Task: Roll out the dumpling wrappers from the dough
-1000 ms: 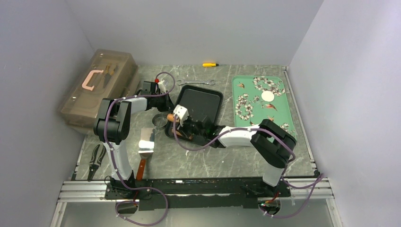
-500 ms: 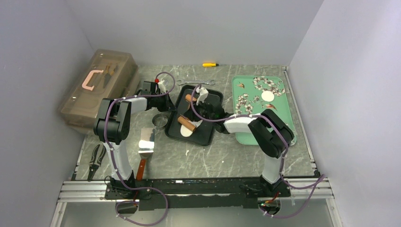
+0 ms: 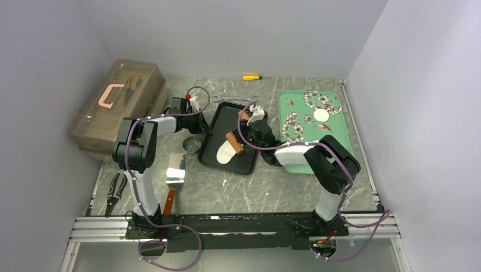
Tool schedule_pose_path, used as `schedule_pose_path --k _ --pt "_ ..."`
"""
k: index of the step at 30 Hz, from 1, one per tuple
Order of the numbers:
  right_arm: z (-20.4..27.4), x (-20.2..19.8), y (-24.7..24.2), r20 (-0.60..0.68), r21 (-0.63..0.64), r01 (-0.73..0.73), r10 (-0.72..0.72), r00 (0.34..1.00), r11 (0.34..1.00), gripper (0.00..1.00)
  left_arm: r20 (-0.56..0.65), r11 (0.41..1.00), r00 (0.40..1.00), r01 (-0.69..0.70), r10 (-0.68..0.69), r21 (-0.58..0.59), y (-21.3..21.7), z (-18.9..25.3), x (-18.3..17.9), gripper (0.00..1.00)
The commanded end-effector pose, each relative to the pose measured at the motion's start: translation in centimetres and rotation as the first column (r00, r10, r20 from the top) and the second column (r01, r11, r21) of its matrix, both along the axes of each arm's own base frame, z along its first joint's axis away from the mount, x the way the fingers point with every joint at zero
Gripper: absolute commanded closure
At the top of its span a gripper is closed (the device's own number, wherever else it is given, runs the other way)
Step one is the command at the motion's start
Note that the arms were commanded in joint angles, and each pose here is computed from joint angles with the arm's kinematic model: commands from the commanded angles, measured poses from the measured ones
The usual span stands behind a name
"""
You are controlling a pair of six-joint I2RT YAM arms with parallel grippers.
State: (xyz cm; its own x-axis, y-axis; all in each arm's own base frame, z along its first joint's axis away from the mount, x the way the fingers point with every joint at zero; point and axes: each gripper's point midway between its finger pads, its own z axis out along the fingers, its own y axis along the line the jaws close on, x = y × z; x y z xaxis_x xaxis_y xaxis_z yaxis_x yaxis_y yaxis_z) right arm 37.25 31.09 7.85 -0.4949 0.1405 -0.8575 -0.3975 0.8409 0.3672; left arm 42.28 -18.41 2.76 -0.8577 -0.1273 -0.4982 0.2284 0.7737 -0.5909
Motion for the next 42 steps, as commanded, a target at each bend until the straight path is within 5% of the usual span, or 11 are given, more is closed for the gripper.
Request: schedule_pose_path --k 1,12,18,20,24,31,36,39,42 --pt "-9.0 -2.5 -9.0 -0.129 -0.404 0.118 -0.184 0.974 0.907 1.00 -0.107 0.996 0.993 -0.033 0.042 0.079 1.5 -3.8 -1.5 1.00" --pt "-7.9 -2.0 -9.6 -0.089 -0.438 0.118 -0.174 0.981 0.891 1.00 -0.108 0.996 0.993 -0.033 0.041 0.078 1.5 -3.8 -1.5 1.00" --pt "0.2 -0.2 -4.3 0.113 -0.355 -0.083 0.131 0.985 0.931 1.00 -0.109 0.996 0.993 -0.030 0.039 0.079 1.5 -3.8 -1.5 1.00" --pt "4.7 0.0 -2.3 0.265 -0.329 -0.166 0.260 0.929 0.929 1.00 -0.109 0.996 0.993 -0.032 0.040 0.081 1.5 -3.9 -1.5 1.00" --pt "10.1 -1.4 1.3 0.493 -0.389 -0.339 0.505 0.709 0.856 1.00 -0.102 0.996 0.994 -0.020 0.029 0.083 1.5 -3.6 -1.4 1.00" --pt "6.2 -2.9 4.4 0.508 -0.453 -0.564 0.720 0.472 0.690 1.00 -0.108 0.997 0.994 -0.009 0.017 0.073 1.3 -3.6 -1.5 1.00" --pt "1.7 -5.7 4.4 0.463 -0.481 -0.650 0.800 0.382 0.589 1.00 -0.106 0.997 0.994 -0.011 0.019 0.076 1.3 -3.6 -1.5 1.00" --pt "1.3 -7.1 3.2 0.444 -0.520 -0.624 0.809 0.386 0.583 1.00 -0.108 0.997 0.994 -0.014 0.022 0.077 1.4 -3.7 -1.5 1.00" --pt "-0.9 -9.5 2.9 0.312 -0.535 -0.673 0.860 0.404 0.510 1.00 -0.107 0.997 0.994 -0.015 0.024 0.076 1.4 -3.6 -1.3 1.00"
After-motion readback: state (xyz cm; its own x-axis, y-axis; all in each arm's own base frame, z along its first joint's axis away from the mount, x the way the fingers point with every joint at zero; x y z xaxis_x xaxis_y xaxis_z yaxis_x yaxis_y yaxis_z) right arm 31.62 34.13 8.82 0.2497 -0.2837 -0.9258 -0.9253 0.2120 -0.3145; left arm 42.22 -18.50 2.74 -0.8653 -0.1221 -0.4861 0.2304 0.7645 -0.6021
